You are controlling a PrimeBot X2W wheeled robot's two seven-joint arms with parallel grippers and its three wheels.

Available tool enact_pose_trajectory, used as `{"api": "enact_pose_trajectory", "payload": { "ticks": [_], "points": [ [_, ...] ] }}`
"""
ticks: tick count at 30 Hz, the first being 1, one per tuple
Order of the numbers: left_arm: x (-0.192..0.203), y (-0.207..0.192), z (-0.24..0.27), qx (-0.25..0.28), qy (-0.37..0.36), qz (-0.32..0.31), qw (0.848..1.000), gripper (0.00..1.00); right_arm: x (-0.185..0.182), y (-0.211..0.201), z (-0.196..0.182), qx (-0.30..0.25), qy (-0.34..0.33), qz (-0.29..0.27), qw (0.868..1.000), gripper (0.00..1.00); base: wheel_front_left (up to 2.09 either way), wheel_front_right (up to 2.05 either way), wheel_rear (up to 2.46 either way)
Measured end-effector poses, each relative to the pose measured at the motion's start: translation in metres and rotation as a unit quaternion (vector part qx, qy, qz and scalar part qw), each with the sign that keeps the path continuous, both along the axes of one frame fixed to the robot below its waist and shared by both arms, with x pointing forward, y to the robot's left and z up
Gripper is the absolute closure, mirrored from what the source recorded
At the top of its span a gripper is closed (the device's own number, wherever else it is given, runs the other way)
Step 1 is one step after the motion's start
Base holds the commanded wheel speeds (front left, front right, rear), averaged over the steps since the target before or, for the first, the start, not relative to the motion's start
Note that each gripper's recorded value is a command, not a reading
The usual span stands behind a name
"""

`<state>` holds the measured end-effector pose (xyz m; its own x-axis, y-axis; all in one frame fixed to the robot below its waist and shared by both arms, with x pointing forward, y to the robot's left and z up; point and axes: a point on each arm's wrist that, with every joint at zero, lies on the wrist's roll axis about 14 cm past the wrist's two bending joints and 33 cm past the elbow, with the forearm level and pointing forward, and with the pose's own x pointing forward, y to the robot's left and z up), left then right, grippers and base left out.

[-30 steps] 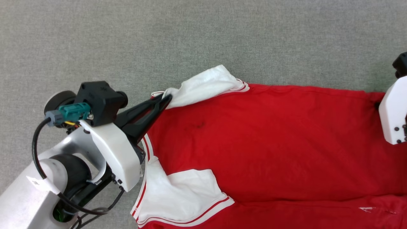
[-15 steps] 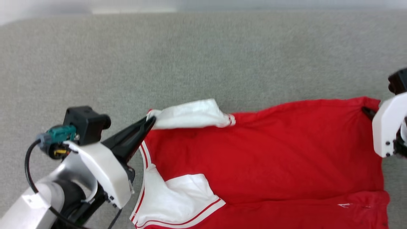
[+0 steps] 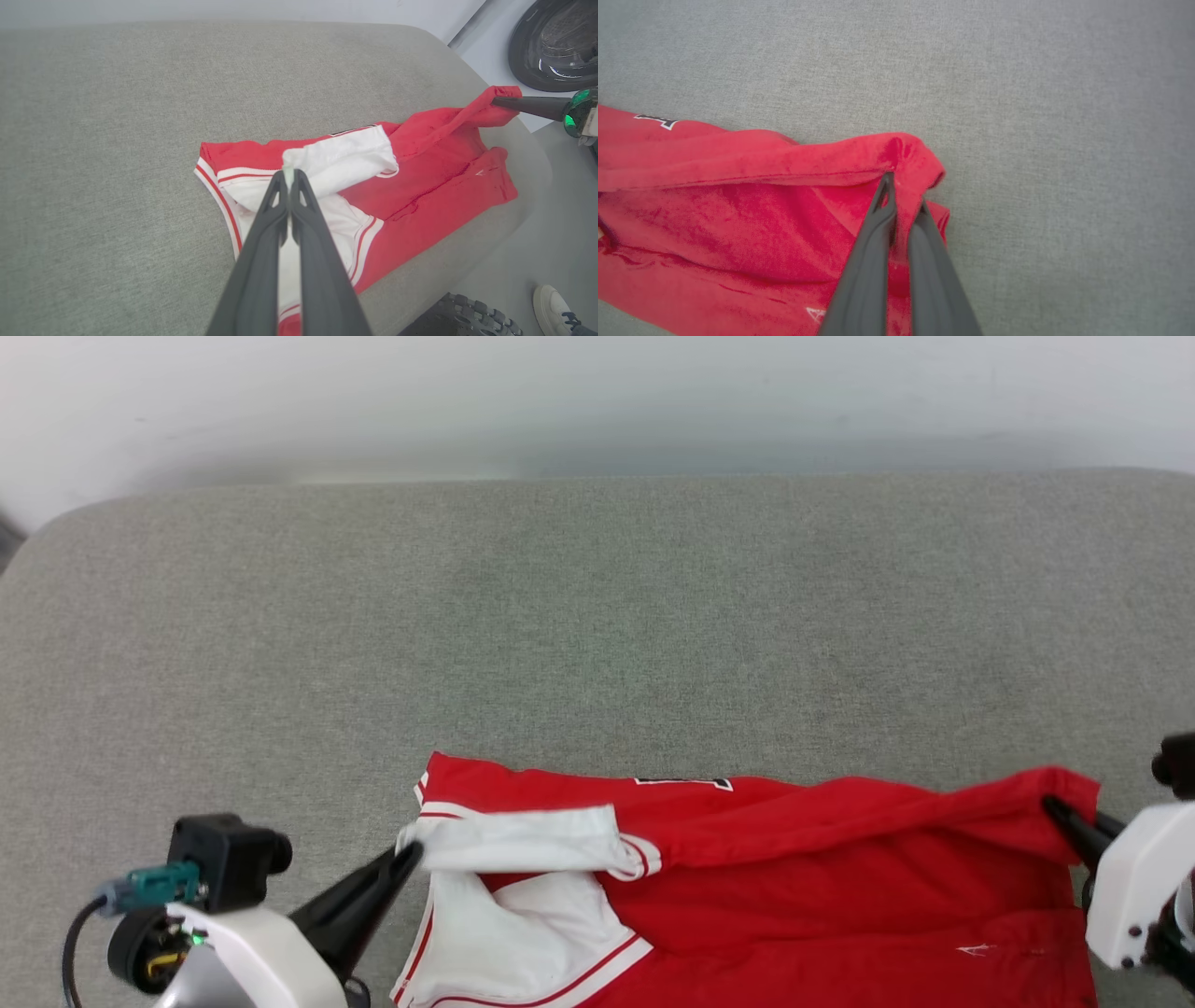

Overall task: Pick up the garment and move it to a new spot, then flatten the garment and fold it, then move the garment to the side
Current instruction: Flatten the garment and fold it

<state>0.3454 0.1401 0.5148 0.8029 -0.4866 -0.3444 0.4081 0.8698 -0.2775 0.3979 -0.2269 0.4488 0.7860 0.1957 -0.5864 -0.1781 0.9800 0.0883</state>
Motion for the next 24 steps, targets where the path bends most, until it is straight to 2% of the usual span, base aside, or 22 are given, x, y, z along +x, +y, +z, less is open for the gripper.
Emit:
{"api": "enact_pose_trajectory", "payload": {
  "ticks": [5,12,24],
  "points": [
    [-0.024,0.007,-0.026,0.009,0.051,0.01,0.999,1.0,-0.028,0.0,-0.014,0.017,0.027,-0.009,0.999,1.0,0.0,0.0,0.0],
    [-0.052,0.008,-0.063,0.003,0.136,0.01,0.991,1.0,-0.061,-0.003,-0.038,-0.005,0.083,0.002,0.996,1.0,0.0,0.0,0.0],
    [-0.066,0.007,-0.106,0.023,0.199,-0.002,0.98,1.0,-0.081,-0.01,-0.066,-0.06,0.129,0.045,0.989,1.0,0.0,0.0,0.0]
  ]
}}
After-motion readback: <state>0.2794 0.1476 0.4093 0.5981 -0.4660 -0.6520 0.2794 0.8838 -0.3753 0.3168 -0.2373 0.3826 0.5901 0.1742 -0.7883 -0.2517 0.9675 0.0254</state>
